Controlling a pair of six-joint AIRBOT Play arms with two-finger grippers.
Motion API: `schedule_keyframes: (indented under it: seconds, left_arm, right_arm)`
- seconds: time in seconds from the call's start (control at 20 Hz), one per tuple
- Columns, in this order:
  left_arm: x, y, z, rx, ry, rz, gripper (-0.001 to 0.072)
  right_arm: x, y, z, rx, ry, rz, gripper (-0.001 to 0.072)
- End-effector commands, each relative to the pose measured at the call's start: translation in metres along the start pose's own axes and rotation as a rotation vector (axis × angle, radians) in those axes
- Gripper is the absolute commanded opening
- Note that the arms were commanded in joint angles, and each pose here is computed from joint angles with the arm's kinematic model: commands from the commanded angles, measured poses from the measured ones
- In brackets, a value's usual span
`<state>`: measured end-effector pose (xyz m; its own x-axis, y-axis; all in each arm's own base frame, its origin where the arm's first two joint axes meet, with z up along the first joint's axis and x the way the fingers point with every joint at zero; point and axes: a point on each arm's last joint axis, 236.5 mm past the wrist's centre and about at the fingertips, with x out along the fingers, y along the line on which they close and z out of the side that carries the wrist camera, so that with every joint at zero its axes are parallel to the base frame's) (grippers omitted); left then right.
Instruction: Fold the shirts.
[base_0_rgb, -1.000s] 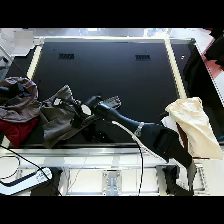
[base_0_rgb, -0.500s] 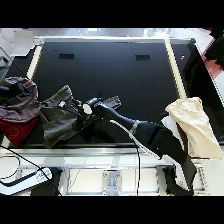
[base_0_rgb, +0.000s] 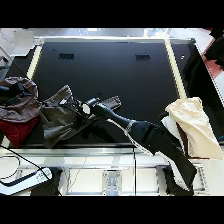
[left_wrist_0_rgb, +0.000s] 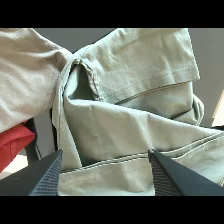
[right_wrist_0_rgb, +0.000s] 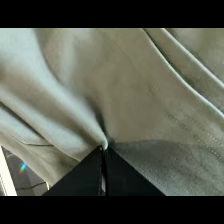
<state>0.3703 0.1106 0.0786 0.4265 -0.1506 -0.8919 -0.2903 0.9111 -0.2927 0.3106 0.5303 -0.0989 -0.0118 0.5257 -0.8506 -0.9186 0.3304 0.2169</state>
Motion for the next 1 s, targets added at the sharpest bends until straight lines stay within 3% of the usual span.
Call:
schedule_keyframes:
  seconds: [0.0, 0.25, 0.5, 0.8, 0.95]
  left_arm:
    - [0.000, 0.001, 0.001, 0.000, -0.002, 0.003, 0.0586]
    - [0.015, 0.005, 0.000, -0.009, 0.011, 0.005, 0.0586]
    - [0.062, -0.007, -0.029, 0.003, 0.152, -0.025, 0.0587]
    - [0.124, -0.041, -0.085, 0.083, 0.351, -0.055, 0.0586]
    - [0.138, -0.060, -0.100, 0.187, 0.390, -0.074, 0.0587]
  right_arm:
    - [-0.022, -0.021, 0.011, 0.011, -0.009, -0.066, 0.0013]
    - [-0.158, -0.077, 0.038, 0.033, -0.111, -0.229, 0.0012]
    - [-0.298, -0.090, 0.038, 0.074, -0.211, -0.326, 0.0012]
    - [-0.409, -0.160, -0.013, 0.193, -0.201, -0.642, 0.0012]
    - [-0.434, -0.192, -0.056, 0.346, -0.160, -0.679, 0.0012]
